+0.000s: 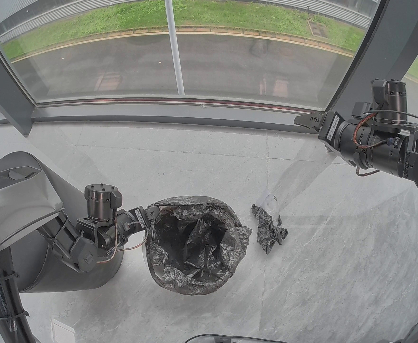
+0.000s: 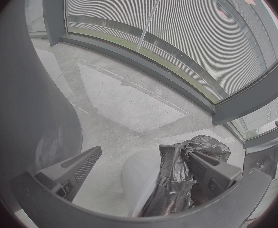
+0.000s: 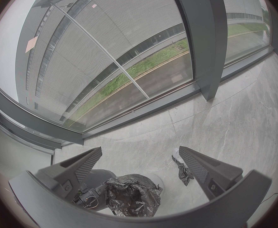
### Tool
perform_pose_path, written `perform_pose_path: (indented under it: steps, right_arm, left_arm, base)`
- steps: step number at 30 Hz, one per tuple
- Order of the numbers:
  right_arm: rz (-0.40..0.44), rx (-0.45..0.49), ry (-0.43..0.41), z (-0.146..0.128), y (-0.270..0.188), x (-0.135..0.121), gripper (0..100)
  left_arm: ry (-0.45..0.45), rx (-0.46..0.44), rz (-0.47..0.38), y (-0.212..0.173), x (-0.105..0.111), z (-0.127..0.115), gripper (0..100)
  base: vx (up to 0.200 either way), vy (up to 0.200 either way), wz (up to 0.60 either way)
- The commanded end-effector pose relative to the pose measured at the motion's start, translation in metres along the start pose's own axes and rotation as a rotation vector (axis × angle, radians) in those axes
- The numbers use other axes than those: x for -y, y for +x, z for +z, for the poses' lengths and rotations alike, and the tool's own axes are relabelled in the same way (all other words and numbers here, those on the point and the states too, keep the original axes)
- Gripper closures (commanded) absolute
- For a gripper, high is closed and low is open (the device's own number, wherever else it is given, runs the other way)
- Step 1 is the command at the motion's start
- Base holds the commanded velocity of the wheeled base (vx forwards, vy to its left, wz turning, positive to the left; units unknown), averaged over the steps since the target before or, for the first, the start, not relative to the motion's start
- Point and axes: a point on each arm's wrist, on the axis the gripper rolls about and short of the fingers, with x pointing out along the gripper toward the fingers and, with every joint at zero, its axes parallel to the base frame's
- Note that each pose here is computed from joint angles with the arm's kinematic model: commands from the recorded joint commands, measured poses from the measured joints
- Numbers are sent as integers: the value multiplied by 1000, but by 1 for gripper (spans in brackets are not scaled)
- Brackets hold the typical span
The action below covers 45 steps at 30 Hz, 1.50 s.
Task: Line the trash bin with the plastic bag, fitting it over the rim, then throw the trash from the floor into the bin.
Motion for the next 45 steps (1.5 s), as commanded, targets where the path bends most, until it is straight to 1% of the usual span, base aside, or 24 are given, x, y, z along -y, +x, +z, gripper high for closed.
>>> perform_pose_path:
  steps: [1,6,10,18,25,31,34,35,37,40,45]
  right_arm:
    - [0,-1,0,0,1,0,0]
    - [1,-2,0,0,1,0,0]
    - [1,-2,0,0,1,0,0]
    - [-1,-4,-2,-1,1,0,0]
    - [0,-3,-2,-1,1,0,0]
    - [0,-3,-2,-1,1,0,0]
    - [0,-3,-2,-1,1,0,0]
    - [-1,-4,-2,-1,1,0,0]
    - [0,-3,-2,-1,1,0,0]
    - [4,3,-1,0,1,0,0]
    - [23,31,-1,-2,3,1,0]
  left_arm:
    - [0,-12,15,10,-5,-5,0]
    - [1,-4,24,12,-9,-2,0]
    - [1,8,46,11,-16,2,0]
    - [-6,29,51,5,-18,10,0]
    - [-14,13,73,9,-26,5,0]
    - [-23,-53,109,13,-39,-15,0]
    - [-23,-53,109,15,-41,-19,0]
    - [-23,-32,95,16,-41,-21,0]
    - [-23,-20,86,16,-42,-23,0]
    - [-22,-19,84,17,-43,-26,0]
    - [-46,-29,94,19,-46,-30,0]
  base:
    - [0,0,0]
    - [0,0,0]
    - [0,0,0]
    - [0,0,0]
    - [0,0,0]
    - [0,0,0]
    - [0,0,0]
    - [0,0,0]
    - [0,0,0]
    - [0,0,0]
    - [0,0,0]
